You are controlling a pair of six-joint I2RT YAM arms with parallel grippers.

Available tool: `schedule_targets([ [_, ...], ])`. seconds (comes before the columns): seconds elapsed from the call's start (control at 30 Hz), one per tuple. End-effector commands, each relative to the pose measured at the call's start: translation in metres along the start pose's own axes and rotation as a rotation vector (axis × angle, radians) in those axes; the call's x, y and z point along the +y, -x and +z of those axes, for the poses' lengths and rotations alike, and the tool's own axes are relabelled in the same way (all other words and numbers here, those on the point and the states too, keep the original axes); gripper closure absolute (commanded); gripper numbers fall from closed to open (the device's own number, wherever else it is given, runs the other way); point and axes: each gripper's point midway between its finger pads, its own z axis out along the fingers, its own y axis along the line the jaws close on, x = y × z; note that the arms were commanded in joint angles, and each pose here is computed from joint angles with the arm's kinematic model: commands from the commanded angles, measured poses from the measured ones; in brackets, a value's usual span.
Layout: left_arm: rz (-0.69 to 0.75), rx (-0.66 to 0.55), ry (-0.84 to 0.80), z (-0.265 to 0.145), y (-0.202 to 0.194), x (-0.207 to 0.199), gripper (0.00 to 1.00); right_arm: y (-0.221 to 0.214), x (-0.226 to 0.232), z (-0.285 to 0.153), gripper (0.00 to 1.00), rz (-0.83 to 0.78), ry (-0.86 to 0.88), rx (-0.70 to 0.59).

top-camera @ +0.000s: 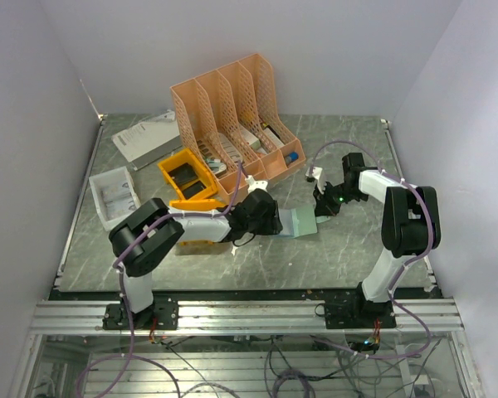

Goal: Put the credit cards into the card holder
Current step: Open the card holder at the center of the board.

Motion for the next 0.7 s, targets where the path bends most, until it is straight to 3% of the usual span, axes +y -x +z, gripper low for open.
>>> schedule_targets([
  [0.0,-0.018,-0.035,-0.077,0.003,0.014,-0.025,0.41,-0.001,0.001,0.003,1.00,-0.003,0.008,0.005],
  [0.67,-0.017,-0.001,-0.097,0.011,0.006,-0.034,0.42,-0.002,0.003,0.006,1.00,-0.003,0.015,0.019],
])
